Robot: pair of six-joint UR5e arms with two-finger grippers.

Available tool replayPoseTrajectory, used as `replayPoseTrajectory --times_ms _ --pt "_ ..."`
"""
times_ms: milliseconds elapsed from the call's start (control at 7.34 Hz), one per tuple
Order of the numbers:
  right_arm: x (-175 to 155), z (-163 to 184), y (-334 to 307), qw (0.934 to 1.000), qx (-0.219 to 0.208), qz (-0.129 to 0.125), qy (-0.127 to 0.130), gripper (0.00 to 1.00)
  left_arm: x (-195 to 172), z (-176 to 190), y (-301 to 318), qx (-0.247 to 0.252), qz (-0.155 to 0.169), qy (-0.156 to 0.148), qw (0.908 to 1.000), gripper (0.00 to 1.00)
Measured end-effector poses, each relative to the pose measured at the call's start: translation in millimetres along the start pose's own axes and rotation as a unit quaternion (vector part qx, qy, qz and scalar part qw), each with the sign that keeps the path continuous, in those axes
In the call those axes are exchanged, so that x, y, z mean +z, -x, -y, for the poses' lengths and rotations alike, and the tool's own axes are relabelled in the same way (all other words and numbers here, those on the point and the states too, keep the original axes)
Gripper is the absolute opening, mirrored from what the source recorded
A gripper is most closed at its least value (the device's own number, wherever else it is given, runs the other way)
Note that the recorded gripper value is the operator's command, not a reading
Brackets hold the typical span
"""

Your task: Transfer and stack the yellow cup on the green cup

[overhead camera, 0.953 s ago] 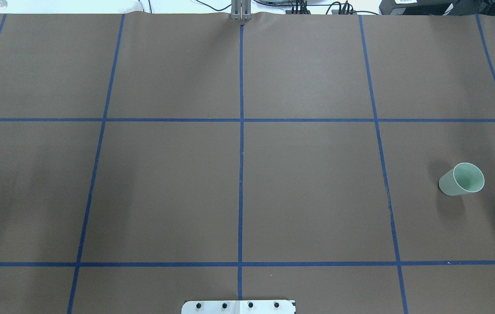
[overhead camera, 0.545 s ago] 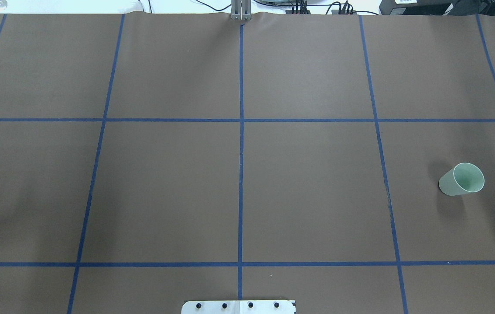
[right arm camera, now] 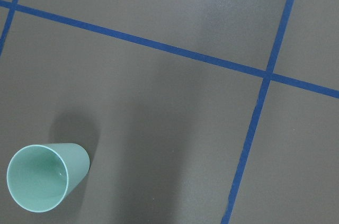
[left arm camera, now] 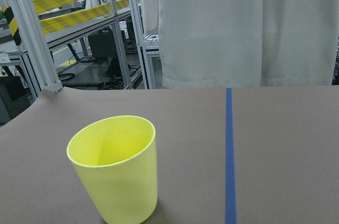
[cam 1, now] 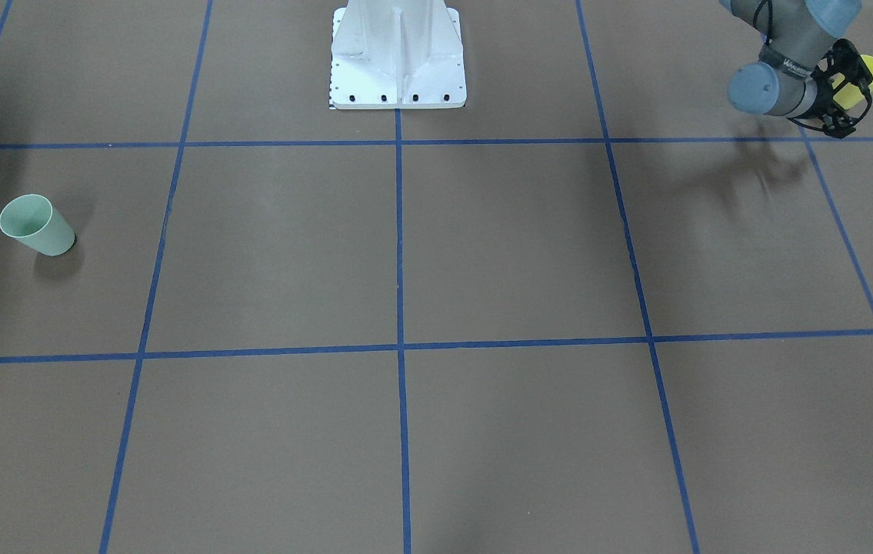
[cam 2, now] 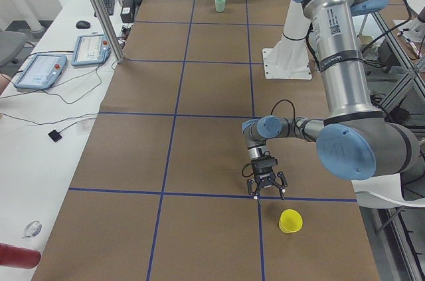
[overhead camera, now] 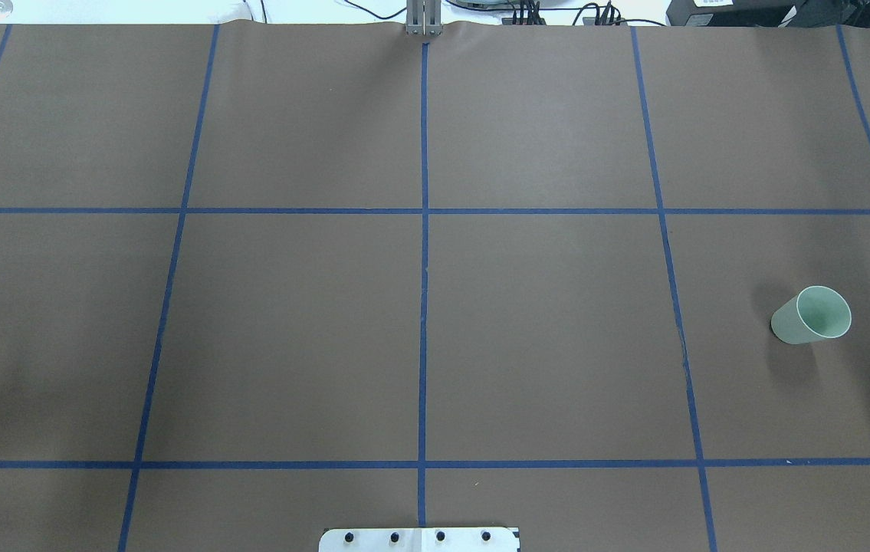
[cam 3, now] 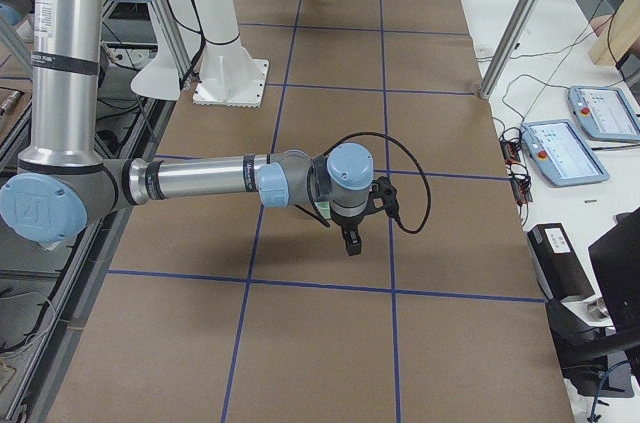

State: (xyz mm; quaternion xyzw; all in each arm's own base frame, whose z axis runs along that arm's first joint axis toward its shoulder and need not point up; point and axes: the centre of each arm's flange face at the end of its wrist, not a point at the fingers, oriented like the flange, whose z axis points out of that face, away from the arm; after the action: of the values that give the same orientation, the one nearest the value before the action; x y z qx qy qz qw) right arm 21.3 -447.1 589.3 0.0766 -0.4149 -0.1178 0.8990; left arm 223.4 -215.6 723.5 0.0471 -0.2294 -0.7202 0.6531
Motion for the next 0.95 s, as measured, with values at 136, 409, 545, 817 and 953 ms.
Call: replayPoseTrajectory --times_ms 136,409,545,817,953 --pt "-1 0 1 1.0 -0.001 0.001 -0.001 0.99 7 -2 3 -0.009 0.003 -0.01 0.9999 0.95" --pt "0 -1 3 1.0 -0.002 0.005 0.0 1.0 24 -6 9 -0.015 0.016 -0.028 0.9994 0.95" --pt "1 -2 3 1.0 -0.002 0.006 0.001 1.0 30 -8 12 -0.014 0.021 -0.033 0.9991 0.95" --pt "2 -5 3 1.0 -0.001 0.007 0.003 0.99 40 -12 15 -0.011 0.027 -0.043 0.9987 0.95" --pt "3 -6 3 1.0 -0.001 0.007 0.004 0.99 45 -14 18 -0.008 0.031 -0.046 0.9984 0.95"
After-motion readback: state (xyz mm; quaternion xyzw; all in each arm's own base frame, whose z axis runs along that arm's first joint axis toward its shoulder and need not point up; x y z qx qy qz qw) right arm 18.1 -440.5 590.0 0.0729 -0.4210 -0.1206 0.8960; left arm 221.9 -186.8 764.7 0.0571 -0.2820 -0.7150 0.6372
